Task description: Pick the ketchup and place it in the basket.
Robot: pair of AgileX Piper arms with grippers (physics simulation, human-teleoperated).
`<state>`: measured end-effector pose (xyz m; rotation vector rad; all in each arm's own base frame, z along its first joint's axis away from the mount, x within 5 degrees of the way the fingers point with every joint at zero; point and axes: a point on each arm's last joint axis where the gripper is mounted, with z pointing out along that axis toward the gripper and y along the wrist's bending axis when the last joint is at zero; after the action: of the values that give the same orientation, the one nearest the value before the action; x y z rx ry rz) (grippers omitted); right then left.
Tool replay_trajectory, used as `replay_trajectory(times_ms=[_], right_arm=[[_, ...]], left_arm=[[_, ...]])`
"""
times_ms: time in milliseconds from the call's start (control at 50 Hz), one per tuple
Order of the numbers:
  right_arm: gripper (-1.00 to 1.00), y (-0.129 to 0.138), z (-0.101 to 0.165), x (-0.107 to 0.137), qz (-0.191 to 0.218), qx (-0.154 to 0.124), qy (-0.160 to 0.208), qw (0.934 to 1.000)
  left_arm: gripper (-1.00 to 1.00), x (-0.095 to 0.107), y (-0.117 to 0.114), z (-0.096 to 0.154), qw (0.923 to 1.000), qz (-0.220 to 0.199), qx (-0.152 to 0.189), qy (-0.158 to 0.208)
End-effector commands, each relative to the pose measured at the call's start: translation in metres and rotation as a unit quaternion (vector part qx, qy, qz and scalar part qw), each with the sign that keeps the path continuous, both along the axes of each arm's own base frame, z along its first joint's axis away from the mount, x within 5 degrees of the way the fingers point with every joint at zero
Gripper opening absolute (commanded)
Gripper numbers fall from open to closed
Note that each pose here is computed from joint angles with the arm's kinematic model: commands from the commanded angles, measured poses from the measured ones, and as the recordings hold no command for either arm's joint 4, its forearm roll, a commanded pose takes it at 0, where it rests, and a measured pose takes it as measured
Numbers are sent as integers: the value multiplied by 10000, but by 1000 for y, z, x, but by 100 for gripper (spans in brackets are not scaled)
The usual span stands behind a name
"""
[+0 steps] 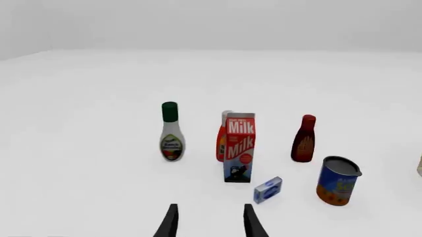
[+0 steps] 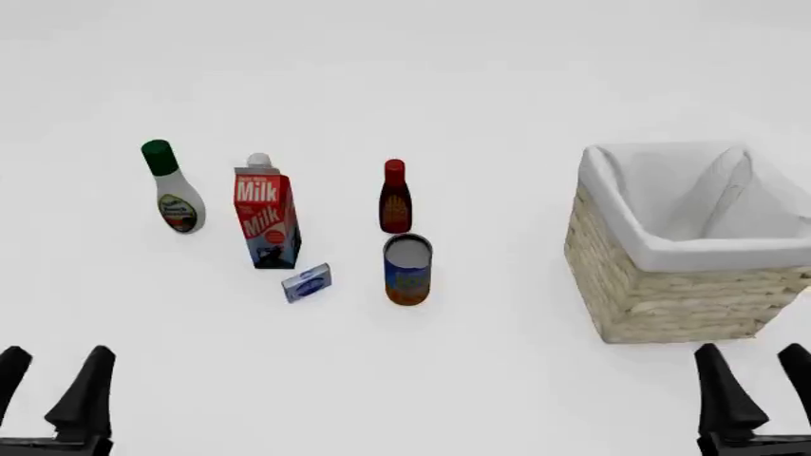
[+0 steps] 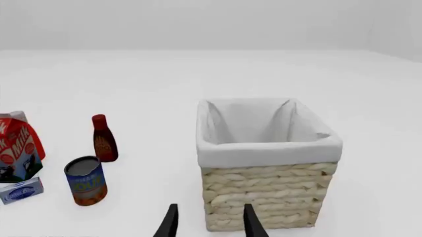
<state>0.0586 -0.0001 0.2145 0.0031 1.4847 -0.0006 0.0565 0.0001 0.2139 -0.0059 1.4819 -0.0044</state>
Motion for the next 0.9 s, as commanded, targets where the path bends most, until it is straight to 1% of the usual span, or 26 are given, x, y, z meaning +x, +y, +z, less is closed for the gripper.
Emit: replay_trajectory(times_ms=[20, 40, 120, 140, 160, 180, 240, 260, 280, 320, 400, 420, 440, 480, 500, 520, 540, 620, 680, 720, 740, 760, 780, 820, 880, 900], right_arm=[[100, 0, 0, -1, 27, -21, 17, 10000], [100, 0, 0, -1, 27, 22, 11, 10000], [100, 0, 0, 0, 40, 45, 18, 10000], [100, 0, 0, 0, 44, 51, 18, 10000], [100, 0, 0, 0, 41, 53, 16, 10000], [100, 0, 0, 0, 39, 37, 14, 10000], [100, 0, 0, 0, 31, 22, 2, 10000], [100, 0, 0, -1, 31, 26, 4, 10000], [100, 0, 0, -1, 31, 26, 4, 10000], [100, 0, 0, -1, 21, 28, 1, 10000], [100, 0, -1, -1, 23, 11, 1, 10000], [100, 0, -1, -1, 24, 3, 8, 10000], [100, 0, -1, -1, 29, -7, 6, 10000], [100, 0, -1, -1, 29, -7, 6, 10000], [100, 0, -1, -1, 29, -11, 11, 10000], [100, 1, 0, 0, 58, -49, 15, 10000], [100, 1, 0, 0, 58, -49, 15, 10000], [100, 1, 0, 1, 99, -113, 20, 9999], [100, 1, 0, 1, 108, -122, 14, 9999], [100, 1, 0, 1, 107, -135, 10, 9999], [100, 1, 0, 1, 107, -135, 10, 9999], [100, 1, 0, 0, 107, -138, 7, 9998], [100, 1, 0, 0, 104, -135, 2, 9999], [100, 1, 0, 0, 102, -140, -1, 9998], [100, 1, 0, -1, 102, -140, -8, 9999], [100, 1, 0, -1, 103, -141, -8, 9998]], left_arm=[[100, 8, 2, 1, 9998, 166, 3, 130], [100, 21, 2, 1, 9993, 126, -68, 359], [100, 30, 3, 9, 9988, 179, 215, 412], [100, 33, 3, 10, 9986, 179, 202, 447], [100, 39, 4, 10, 9978, 226, 296, 545], [100, 44, 4, 14, 9975, 223, 269, 609], [100, 53, 4, 24, 9962, 208, 434, 728], [100, 56, 4, 31, 9965, 188, 310, 750], [100, 56, 4, 31, 9965, 188, 310, 751], [100, 61, 5, 41, 9955, 199, 463, 804], [100, 68, 5, 56, 9947, 195, 449, 908], [100, 77, 4, 58, 9934, 156, 286, 1099], [100, 80, 4, 60, 9928, 149, 279, 1156], [100, 80, 4, 60, 9928, 149, 279, 1156], [100, 75, 3, 71, 9941, 99, 388, 1009], [100, 77, 2, 90, 9944, 50, 455, 957], [100, 77, 2, 90, 9944, 50, 455, 957], [100, 89, -1, 104, 9934, -43, 481, 1036], [100, 101, -5, 115, 9915, -190, 449, 1206], [100, 103, -4, 123, 9909, -161, 654, 1164], [100, 103, -4, 123, 9909, -161, 654, 1164], [100, 112, -6, 128, 9900, -204, 497, 1303], [100, 117, -3, 129, 9885, -119, 629, 1368], [100, 118, -3, 138, 9887, -124, 767, 1280], [100, 131, -7, 148, 9864, -218, 713, 1462], [100, 137, -4, 152, 9857, -158, 745, 1506]])
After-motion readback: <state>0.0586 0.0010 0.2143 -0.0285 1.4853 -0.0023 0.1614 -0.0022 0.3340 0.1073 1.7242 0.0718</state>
